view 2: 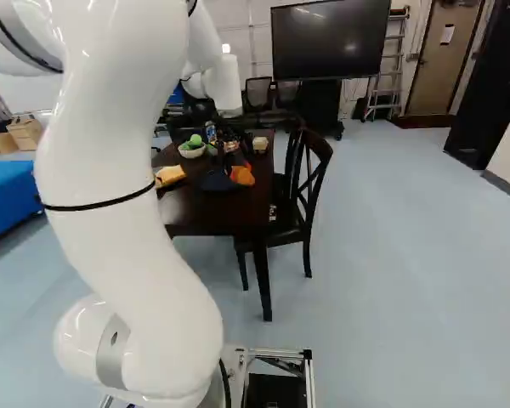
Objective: Move the croissant to the empty plate
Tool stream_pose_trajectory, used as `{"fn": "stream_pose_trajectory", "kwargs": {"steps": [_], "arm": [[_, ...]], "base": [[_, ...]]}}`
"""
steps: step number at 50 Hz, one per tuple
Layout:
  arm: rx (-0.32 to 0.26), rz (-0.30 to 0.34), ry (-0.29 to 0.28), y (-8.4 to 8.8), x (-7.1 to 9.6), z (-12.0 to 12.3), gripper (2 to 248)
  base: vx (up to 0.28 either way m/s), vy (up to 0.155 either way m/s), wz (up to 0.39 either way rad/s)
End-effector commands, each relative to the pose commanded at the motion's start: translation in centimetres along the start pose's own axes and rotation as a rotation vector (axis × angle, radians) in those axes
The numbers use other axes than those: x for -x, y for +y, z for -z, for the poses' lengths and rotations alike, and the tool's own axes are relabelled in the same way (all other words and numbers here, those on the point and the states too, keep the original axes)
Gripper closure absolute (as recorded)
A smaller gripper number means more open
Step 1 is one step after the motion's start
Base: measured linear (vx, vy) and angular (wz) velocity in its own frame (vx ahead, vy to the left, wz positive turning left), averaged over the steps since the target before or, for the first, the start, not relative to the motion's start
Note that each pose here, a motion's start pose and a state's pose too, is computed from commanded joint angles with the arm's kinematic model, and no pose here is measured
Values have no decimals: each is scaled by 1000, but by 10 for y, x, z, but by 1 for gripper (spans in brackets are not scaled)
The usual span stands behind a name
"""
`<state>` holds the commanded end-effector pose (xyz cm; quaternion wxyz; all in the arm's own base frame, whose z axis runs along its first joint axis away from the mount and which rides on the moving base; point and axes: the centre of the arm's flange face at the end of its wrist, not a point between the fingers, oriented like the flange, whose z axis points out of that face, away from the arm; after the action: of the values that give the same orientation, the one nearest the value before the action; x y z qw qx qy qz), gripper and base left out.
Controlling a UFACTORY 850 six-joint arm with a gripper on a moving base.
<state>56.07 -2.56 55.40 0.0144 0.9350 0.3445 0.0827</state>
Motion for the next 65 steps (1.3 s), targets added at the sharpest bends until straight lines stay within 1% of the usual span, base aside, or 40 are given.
{"fn": "stream_pose_trajectory", "kwargs": {"steps": [23,47,56,65], "arm": [[-4,2,11,15,-23,29,124],[-47,-18,25,37,-55,22,124],[-40,-1,34,39,-71,19,124],[-17,37,27,39,-88,16,124]], "base": [[0,0,0],[0,0,0],[0,0,0],[0,0,0]]}}
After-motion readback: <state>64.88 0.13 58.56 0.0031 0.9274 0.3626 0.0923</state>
